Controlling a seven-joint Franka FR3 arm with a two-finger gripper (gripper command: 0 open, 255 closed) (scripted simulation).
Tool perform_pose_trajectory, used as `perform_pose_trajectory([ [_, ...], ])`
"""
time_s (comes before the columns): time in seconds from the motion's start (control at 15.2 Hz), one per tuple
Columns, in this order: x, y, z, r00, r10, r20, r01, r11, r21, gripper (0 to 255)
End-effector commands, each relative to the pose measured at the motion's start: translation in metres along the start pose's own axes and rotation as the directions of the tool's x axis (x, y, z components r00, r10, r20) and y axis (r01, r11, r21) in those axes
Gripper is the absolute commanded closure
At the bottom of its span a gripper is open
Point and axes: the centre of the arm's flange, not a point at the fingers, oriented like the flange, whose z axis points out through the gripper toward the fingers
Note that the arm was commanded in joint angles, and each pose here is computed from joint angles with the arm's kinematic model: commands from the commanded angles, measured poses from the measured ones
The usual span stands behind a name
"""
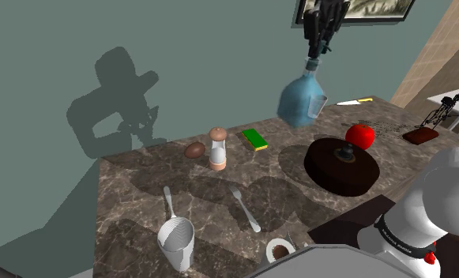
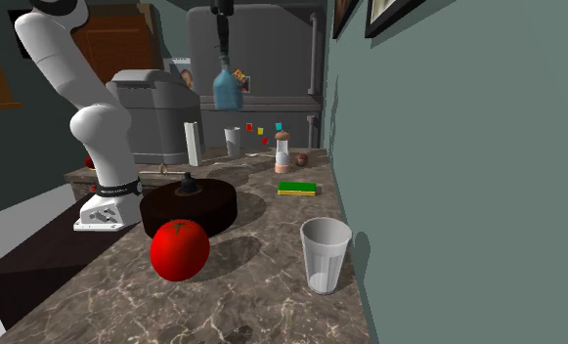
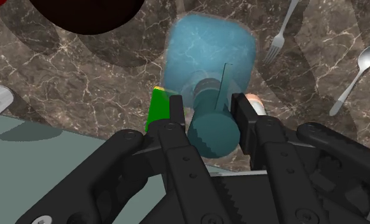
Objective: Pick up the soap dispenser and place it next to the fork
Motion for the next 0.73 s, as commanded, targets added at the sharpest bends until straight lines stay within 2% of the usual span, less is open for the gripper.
perform_pose_trajectory([
  [0.0, -0.003, -0.008, 0.010, 1.000, 0.002, 0.000, -0.002, 1.000, 0.000, 255],
  [0.66, -0.002, -0.015, 0.063, 1.000, 0.002, 0.000, -0.002, 1.000, 0.000, 255],
])
